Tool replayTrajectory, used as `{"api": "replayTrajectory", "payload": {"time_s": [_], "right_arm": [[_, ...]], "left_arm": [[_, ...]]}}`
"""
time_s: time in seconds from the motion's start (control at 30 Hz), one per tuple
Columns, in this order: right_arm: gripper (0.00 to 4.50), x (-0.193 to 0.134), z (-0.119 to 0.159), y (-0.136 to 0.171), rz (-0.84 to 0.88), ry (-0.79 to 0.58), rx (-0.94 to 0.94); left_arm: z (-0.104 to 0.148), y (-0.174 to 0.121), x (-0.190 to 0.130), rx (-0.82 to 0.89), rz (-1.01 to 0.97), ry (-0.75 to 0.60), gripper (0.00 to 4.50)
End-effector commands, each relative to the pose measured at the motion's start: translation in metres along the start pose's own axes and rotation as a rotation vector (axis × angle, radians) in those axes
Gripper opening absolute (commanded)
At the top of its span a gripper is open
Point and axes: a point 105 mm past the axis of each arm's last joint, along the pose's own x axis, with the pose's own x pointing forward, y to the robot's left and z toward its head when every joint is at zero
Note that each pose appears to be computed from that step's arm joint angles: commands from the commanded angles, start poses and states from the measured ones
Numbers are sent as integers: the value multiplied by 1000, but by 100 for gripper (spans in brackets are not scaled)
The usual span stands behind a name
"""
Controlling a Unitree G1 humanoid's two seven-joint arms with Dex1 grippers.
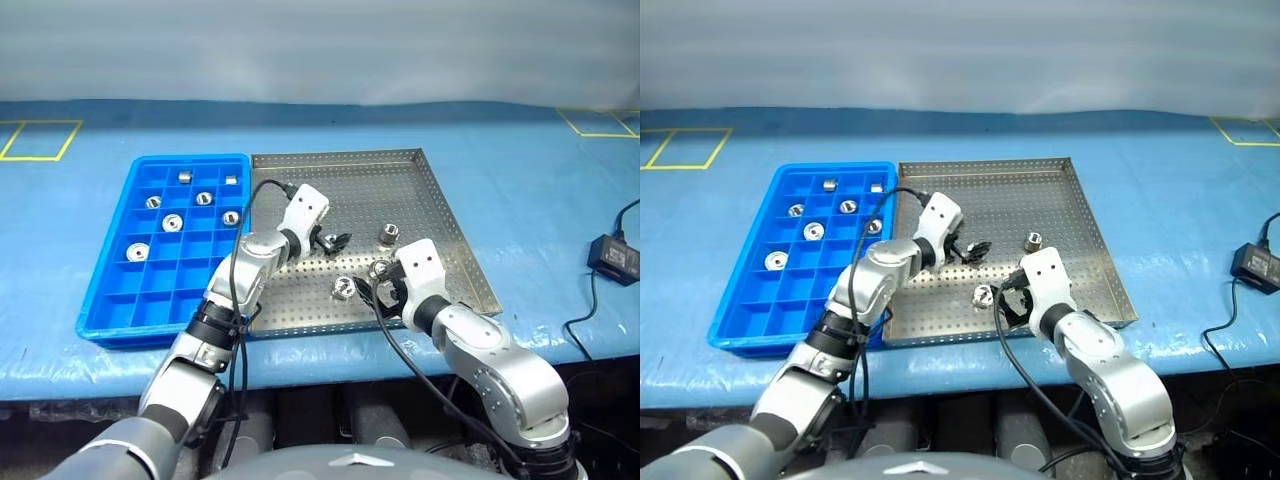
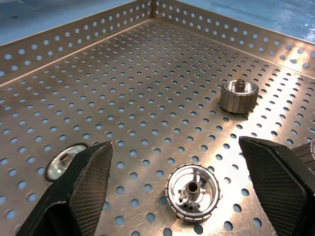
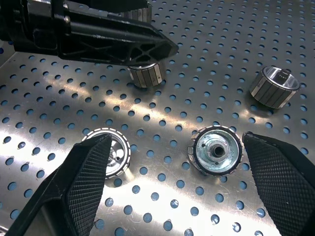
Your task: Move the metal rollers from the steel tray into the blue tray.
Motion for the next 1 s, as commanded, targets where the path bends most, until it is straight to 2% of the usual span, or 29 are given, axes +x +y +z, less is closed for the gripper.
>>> {"api": "replayTrajectory", "payload": {"time_s": [0.03,0.2,0.23,0.33,0.47,0.53,0.73,0.87,1.0], "right_arm": [[450,-7,11,-1,-19,-48,-8],[450,-8,11,-2,-29,-49,-2],[450,-9,11,-2,-30,-49,-1],[450,-9,10,-2,-30,-47,0],[450,-6,11,-1,-23,-47,-1],[450,-5,12,-1,-18,-47,-4],[450,-3,15,3,8,-51,-17],[450,1,21,9,46,-64,-34],[450,7,27,18,100,-77,-55]], "left_arm": [[9,-7,9,59,-34,-14,445],[-14,3,14,117,52,123,445],[-16,6,14,136,74,137,428],[-21,8,13,156,93,158,361],[-22,6,11,145,80,156,220],[-17,6,8,136,80,129,175],[21,20,-15,80,183,-51,175],[48,52,-53,22,462,-227,175],[45,78,-108,0,755,-284,175]]}}
